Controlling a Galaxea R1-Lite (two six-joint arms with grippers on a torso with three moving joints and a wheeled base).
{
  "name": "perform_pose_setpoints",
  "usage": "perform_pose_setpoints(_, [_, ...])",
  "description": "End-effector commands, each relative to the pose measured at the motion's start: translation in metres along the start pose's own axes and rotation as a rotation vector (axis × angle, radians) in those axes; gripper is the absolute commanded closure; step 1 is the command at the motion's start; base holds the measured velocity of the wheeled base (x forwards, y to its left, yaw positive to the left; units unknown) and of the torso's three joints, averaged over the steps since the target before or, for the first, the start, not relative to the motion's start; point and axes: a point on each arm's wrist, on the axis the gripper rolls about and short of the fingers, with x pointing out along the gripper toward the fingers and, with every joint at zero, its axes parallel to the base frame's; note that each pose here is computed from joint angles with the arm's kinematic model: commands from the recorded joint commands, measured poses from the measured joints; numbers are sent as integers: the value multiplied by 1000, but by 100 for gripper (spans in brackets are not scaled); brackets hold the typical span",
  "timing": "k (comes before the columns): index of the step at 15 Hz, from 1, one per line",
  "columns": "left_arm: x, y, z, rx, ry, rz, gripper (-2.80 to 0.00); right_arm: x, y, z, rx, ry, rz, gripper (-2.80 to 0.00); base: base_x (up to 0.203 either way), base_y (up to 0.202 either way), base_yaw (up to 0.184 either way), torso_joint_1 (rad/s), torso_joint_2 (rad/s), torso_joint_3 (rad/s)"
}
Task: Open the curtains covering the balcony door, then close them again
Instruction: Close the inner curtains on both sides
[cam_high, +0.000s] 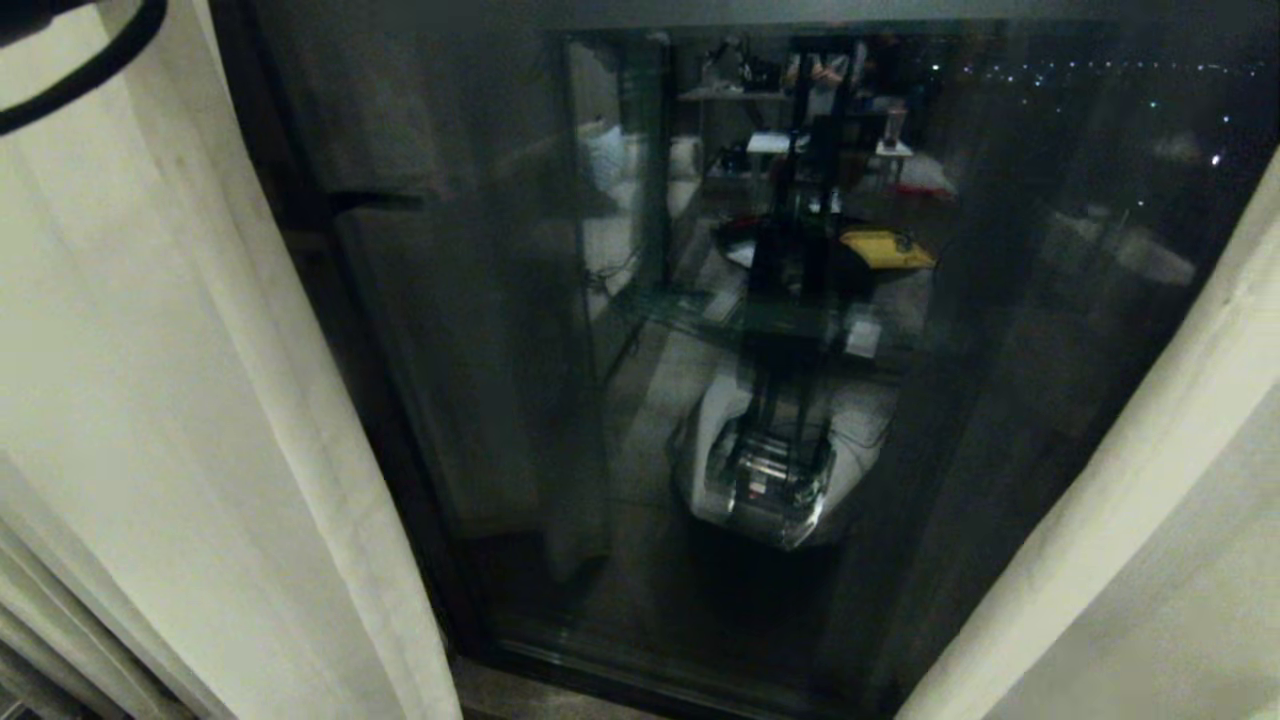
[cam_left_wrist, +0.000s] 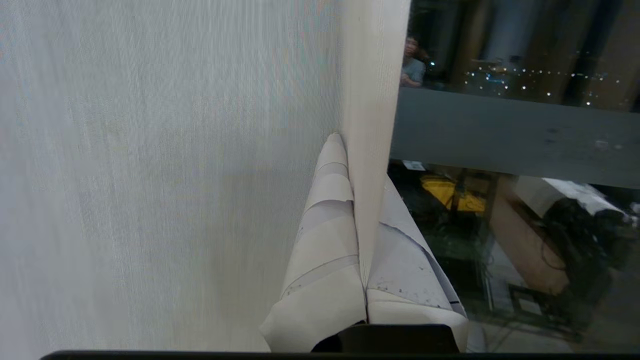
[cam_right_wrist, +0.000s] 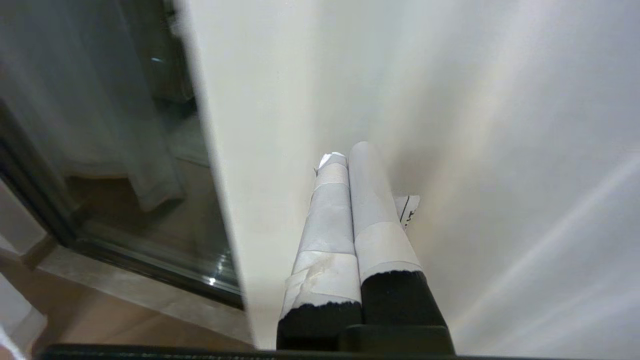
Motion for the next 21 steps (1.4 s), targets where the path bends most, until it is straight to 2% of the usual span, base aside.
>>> perform_pose_setpoints(1, [1, 0, -1, -1, 1, 1, 0, 0, 0, 0, -1, 2, 1, 0, 0, -186, 2, -2, 1, 2])
perform_pose_setpoints(13, [-4, 1, -5, 3, 16, 6, 0, 0, 0, 0, -1, 2, 1, 0, 0, -187, 2, 2, 2, 2])
perform_pose_setpoints(16, [-6, -1, -2, 42, 10, -8, 0, 0, 0, 0, -1, 2, 1, 0, 0, -59, -2, 3, 2, 2])
perform_pose_setpoints(21, [-19, -4, 4, 39, -7, -13, 0, 0, 0, 0, -1, 2, 1, 0, 0, 0, 0, 0, 0, 0])
